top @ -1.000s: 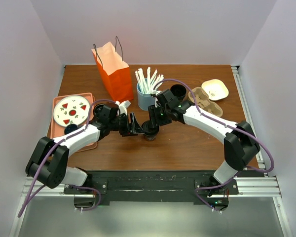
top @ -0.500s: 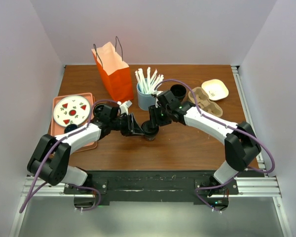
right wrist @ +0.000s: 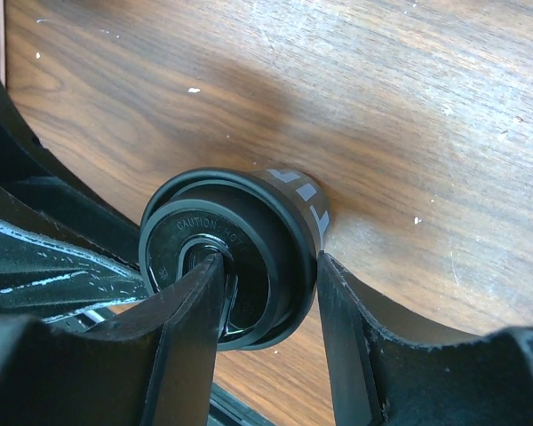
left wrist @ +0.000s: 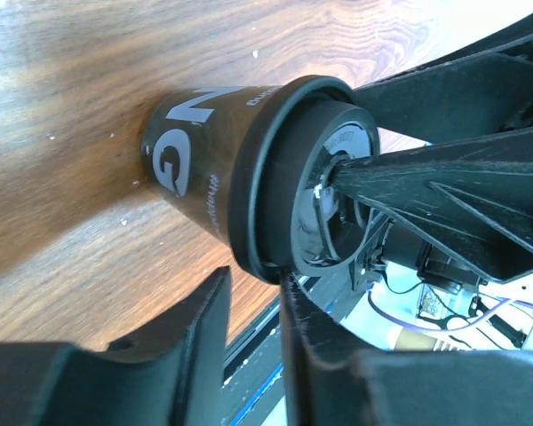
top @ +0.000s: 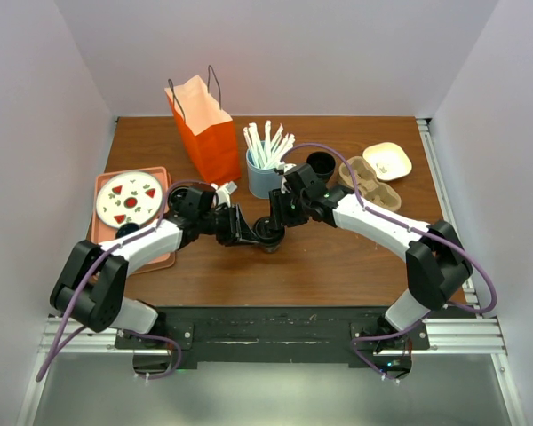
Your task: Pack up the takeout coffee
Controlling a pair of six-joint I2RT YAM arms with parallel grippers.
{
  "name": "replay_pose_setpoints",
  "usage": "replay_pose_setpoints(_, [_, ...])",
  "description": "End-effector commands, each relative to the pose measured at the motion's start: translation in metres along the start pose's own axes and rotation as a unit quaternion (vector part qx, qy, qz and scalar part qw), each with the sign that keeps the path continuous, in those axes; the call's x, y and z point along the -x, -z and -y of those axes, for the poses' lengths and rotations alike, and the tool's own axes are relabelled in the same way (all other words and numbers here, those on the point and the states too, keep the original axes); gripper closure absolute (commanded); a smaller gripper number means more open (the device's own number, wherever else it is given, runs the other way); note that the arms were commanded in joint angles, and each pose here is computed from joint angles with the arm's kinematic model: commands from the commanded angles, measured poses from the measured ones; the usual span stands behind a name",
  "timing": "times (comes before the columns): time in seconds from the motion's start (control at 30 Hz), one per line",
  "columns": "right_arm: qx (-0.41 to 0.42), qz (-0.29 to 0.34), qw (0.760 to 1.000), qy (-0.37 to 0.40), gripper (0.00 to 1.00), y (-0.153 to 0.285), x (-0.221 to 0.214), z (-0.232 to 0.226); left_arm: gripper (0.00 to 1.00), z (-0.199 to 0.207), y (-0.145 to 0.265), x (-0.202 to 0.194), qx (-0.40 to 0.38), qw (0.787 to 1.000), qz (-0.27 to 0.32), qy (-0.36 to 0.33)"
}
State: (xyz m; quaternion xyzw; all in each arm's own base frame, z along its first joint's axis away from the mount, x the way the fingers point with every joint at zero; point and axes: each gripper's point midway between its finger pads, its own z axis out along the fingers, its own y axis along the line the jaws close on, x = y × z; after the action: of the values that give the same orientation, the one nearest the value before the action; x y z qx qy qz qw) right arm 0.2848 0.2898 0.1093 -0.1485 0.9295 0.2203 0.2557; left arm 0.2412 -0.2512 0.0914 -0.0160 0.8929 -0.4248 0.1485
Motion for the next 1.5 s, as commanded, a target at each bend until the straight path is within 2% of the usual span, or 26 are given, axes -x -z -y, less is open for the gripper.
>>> replay_pose_setpoints(0.0, [-0.048,-0.087,0.995,0.006,0.52,-0.010,-0.051,0.026,0.60,-0.046,0.003,-0.009,0.107,0.994,-0.006,0.024])
replay_pose_setpoints(0.3, [-0.042,-0.087,0.995,0.012,0.53,-0.007,-0.049,0.023,0.45,0.001,0.030,0.040,0.069,0.997,0.043,-0.008])
replay_pose_setpoints(0.53, [-0.042,-0.086,0.995,0.011,0.53,-0.007,-0.049,0.023,0.45,0.009,0.033,0.052,0.052,0.997,0.053,-0.034])
replay_pose_setpoints(0.73, [-0.040,-0.086,0.995,0.010,0.53,-0.008,-0.049,0.022,0.51,-0.002,0.023,0.040,0.043,0.998,0.039,-0.031])
replay_pose_setpoints(1.03, [-0.040,-0.090,0.995,0.009,0.54,-0.009,-0.050,0.023,0.51,-0.018,0.006,0.023,0.035,0.999,0.018,-0.028])
replay_pose_setpoints(1.23, [-0.039,-0.090,0.995,0.006,0.54,-0.008,-0.051,0.023,0.51,-0.030,0.006,0.016,0.060,0.998,0.013,-0.020])
replay_pose_setpoints(1.33, [-0.039,-0.084,0.996,0.004,0.52,-0.001,-0.044,0.020,0.50,-0.028,0.013,0.024,0.078,0.996,0.024,-0.029])
replay_pose_setpoints(1.47, [-0.033,-0.053,0.998,-0.002,0.43,0.018,-0.018,0.008,0.48,-0.022,0.025,0.038,0.100,0.993,0.051,-0.043])
